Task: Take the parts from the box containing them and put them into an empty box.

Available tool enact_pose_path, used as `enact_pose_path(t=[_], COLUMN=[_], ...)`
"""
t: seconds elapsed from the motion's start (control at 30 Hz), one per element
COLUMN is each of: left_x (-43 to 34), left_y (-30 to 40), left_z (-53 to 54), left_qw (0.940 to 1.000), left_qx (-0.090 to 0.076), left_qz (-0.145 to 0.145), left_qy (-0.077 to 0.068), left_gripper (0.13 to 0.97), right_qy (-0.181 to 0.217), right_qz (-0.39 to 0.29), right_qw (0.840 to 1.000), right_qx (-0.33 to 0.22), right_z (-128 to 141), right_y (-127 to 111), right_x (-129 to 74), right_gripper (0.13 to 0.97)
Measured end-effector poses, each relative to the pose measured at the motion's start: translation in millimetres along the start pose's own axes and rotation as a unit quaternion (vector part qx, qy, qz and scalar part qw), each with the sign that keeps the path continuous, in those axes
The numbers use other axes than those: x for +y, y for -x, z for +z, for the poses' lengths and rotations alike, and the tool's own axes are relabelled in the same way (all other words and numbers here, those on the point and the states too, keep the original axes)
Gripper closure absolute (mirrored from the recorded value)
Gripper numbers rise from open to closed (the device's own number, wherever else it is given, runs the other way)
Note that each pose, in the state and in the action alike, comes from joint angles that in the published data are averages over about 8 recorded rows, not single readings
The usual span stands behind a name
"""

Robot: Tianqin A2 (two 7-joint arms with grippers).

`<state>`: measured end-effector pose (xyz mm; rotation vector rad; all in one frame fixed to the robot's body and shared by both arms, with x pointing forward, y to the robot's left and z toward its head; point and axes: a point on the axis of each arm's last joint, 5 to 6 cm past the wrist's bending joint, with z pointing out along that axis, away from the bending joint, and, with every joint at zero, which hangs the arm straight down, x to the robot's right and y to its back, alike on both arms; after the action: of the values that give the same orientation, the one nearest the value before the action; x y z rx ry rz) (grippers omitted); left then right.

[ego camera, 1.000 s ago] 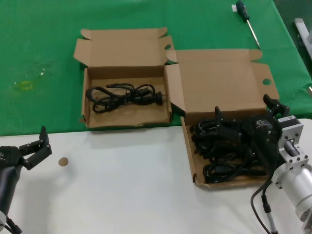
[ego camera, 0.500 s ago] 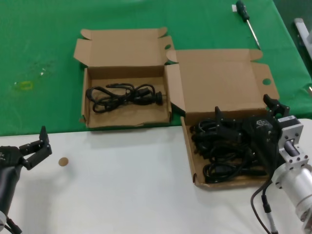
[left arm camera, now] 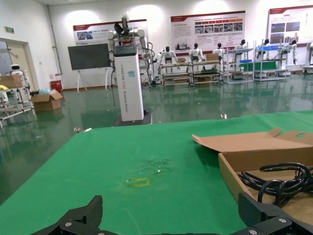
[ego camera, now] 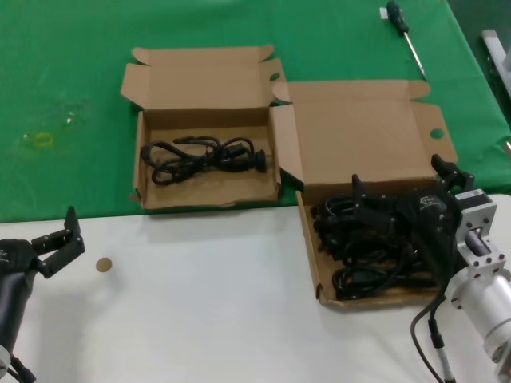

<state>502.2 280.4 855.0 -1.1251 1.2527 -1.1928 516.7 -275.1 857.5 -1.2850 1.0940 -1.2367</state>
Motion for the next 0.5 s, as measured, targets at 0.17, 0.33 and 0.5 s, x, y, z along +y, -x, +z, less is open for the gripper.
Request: enact_pose_path(t=[0.17,0.33,0.5], left_x=[0.0,0.0,0.0], left_y=[0.0,0.0,0.0], left_z=[0.0,0.0,0.0], left_qw=[1.0,1.0,1.0], left_qx=[0.0,0.0,0.0], left_qz=[0.0,0.0,0.0], left_qy=[0.0,0.0,0.0], left_gripper=[0.132,0.132,0.132], right_qy=[0.0,0.0,0.0], right_qz=[0.0,0.0,0.0], right_qw=[1.0,1.0,1.0], right_qx=[0.0,0.0,0.0], right_z=[0.0,0.0,0.0], right_y=[0.0,0.0,0.0], right_x=[0.0,0.0,0.0], right_gripper=[0.13,0.13,0.13])
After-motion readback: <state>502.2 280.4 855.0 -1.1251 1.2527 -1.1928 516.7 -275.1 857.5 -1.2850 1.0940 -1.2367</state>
